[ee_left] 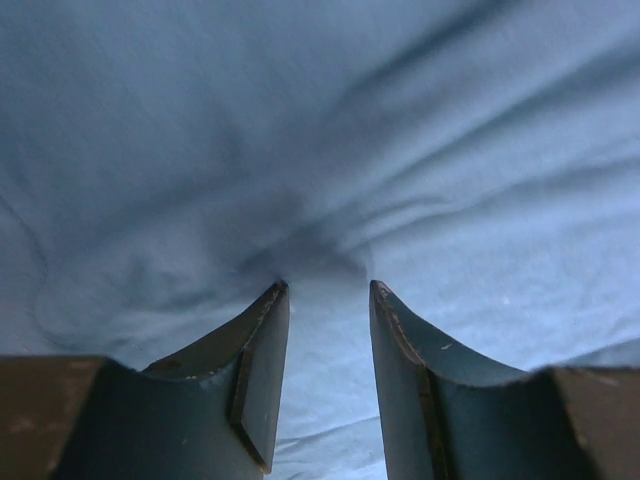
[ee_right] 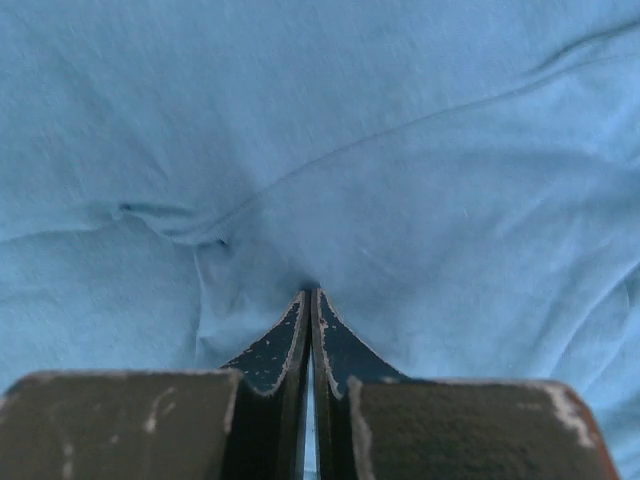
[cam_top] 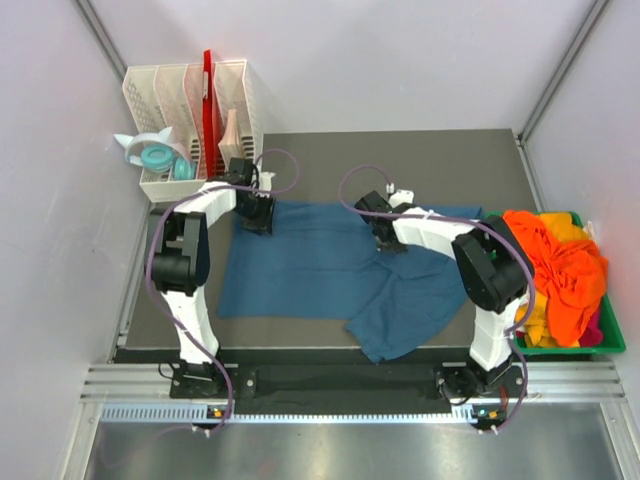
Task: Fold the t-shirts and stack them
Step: Fold the tshirt
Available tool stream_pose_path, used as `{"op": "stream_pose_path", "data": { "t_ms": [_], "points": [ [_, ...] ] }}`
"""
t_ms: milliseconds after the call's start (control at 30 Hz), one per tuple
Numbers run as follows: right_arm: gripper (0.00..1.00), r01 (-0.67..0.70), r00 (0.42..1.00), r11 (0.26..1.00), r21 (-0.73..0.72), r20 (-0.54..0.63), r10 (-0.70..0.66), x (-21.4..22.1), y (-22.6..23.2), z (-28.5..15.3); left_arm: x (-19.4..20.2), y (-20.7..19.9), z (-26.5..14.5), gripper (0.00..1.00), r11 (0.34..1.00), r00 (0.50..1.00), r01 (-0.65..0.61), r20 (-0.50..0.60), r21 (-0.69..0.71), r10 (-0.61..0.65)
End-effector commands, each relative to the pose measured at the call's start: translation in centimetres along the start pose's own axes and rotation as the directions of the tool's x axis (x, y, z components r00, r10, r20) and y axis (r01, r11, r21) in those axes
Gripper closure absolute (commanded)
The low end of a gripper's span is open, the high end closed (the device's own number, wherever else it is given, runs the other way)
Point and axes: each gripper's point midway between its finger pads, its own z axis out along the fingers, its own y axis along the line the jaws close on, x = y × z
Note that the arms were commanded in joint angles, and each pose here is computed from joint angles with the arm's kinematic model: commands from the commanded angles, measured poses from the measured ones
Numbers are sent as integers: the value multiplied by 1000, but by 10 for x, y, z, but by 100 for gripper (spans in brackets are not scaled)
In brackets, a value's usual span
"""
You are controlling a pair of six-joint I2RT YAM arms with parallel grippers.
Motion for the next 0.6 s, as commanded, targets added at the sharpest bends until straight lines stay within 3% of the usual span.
{"op": "stream_pose_path", "data": {
  "t_ms": [0, 567],
  "points": [
    [100, -15, 998, 999, -44, -65, 12, 1, 14, 23, -5, 16, 18, 57, 998, 999, 14, -42, -69, -17],
    [100, -30, 985, 999, -30, -169, 25, -26, 22, 85, -61, 36, 52, 57, 992, 998, 45, -44, -118, -50]
  ]
}}
